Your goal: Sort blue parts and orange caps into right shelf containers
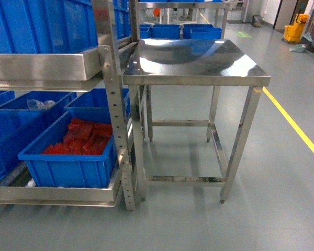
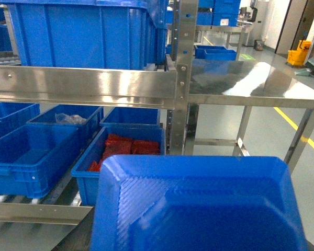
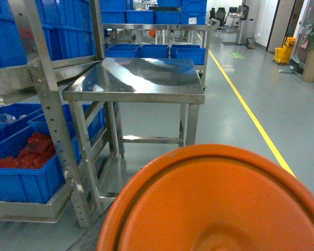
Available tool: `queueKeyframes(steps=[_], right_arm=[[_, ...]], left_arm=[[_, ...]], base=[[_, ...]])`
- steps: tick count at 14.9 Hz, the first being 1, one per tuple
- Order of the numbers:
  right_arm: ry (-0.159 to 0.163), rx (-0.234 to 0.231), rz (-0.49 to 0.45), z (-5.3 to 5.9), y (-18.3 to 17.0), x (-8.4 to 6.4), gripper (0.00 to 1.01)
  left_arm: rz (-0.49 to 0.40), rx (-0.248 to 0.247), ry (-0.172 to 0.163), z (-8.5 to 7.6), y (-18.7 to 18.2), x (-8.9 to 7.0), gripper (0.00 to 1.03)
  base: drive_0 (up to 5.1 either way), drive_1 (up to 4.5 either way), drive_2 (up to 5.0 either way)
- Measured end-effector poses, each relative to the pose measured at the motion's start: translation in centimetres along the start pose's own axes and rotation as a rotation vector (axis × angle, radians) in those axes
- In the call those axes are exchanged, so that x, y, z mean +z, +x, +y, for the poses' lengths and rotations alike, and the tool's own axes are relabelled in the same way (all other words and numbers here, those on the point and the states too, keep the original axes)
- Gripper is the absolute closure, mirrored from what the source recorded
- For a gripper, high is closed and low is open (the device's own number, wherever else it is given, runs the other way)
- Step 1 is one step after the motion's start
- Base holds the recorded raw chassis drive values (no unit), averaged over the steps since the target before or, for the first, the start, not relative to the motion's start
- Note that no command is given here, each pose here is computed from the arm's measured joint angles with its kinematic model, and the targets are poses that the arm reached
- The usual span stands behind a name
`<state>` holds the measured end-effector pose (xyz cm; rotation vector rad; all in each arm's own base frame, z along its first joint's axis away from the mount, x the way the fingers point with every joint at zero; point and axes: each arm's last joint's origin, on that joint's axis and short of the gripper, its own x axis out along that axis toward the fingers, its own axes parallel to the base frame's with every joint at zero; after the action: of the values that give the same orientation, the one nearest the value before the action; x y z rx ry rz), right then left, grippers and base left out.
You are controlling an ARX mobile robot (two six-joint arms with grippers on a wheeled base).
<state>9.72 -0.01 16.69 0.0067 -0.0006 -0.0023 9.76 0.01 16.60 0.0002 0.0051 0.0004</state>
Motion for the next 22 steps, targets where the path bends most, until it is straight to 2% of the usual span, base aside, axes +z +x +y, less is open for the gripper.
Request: queueKeyframes(steps=[10,22], right_arm=[[0.0,0.0,0.002,0.0,0.0,-0.01,0.59],[0.0,0.0,-0.004,0.0,0.0,0.04,0.59]], left_arm=[[0.0,0.0,0.0,0.0,0.0,0.0,0.62],[0.001,0.002,0.0,0.01,0.0,-0.01,0.62]], base=[[-4.7,3.75,0.9],[-5.0,2.39,2.4]])
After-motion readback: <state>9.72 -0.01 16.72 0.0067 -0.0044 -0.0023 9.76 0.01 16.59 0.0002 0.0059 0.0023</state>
